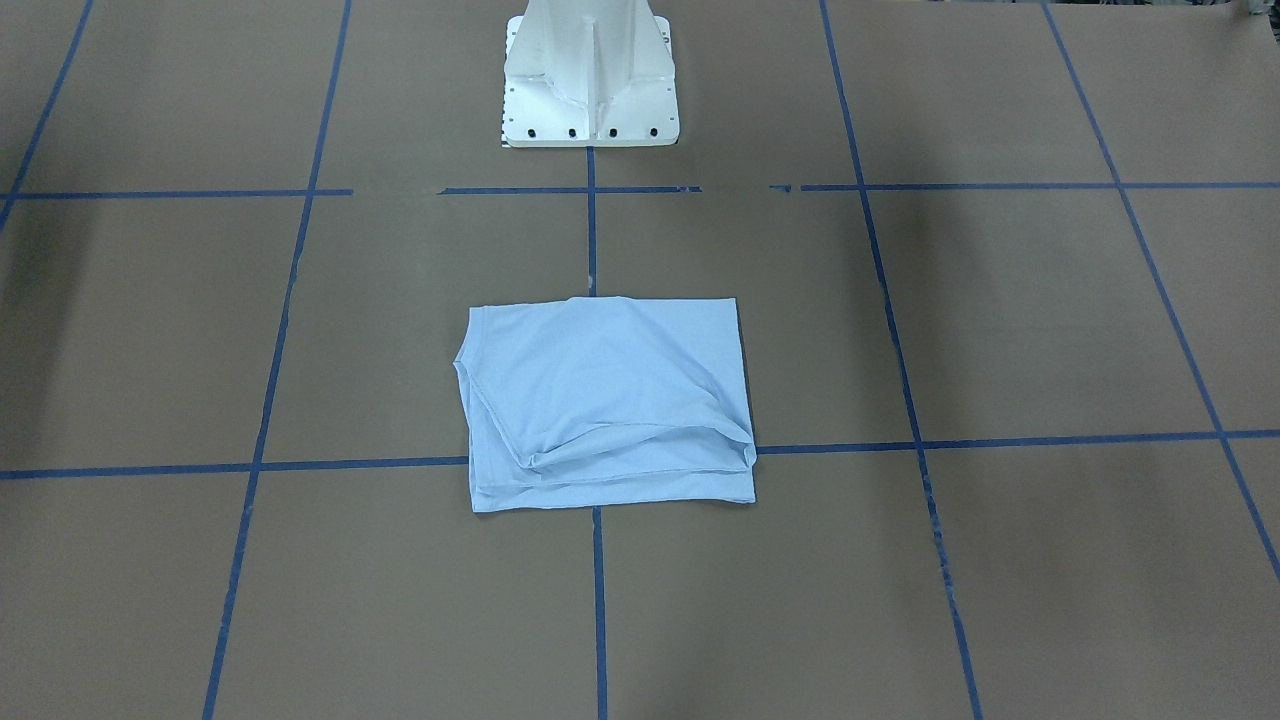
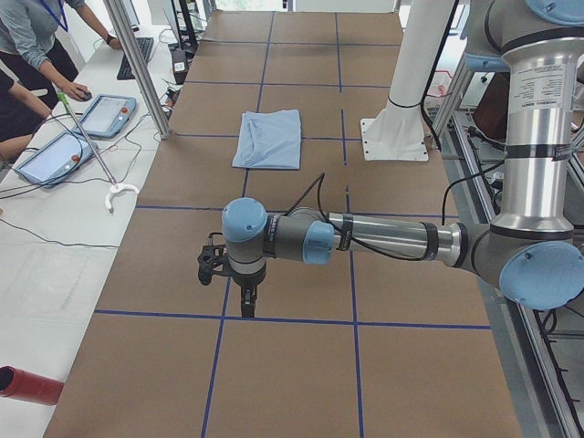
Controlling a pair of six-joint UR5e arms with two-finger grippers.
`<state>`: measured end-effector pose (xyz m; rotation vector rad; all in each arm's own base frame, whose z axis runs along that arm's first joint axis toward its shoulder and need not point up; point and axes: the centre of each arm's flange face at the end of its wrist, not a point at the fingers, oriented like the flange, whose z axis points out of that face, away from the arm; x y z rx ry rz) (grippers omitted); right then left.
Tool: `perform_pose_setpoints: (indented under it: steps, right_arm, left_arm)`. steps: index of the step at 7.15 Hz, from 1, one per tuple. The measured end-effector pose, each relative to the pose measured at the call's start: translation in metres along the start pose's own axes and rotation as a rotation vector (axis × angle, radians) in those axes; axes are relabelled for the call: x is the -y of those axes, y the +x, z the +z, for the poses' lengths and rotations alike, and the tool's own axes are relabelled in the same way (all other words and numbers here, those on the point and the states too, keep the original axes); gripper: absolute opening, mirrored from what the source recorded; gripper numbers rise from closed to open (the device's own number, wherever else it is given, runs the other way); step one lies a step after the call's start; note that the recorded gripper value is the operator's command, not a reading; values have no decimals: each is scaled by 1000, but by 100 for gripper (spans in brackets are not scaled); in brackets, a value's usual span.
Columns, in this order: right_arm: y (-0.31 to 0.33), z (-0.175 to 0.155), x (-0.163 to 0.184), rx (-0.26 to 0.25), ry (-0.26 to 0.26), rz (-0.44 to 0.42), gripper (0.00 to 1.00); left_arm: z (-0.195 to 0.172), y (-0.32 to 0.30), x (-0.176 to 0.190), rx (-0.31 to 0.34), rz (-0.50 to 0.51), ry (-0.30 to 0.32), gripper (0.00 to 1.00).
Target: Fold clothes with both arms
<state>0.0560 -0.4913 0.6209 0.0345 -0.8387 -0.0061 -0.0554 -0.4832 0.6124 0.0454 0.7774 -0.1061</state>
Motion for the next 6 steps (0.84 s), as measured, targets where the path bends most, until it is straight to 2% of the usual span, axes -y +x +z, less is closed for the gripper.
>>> perform_pose_setpoints:
  steps: [2, 6]
  right_arm:
    - [0, 0, 0, 1, 0, -1, 100]
    - [0, 0, 1, 0, 3, -6, 100]
  left_arm:
    - [-1, 3, 0, -25, -6, 0, 100]
    - [0, 2, 0, -21, -2, 0, 100]
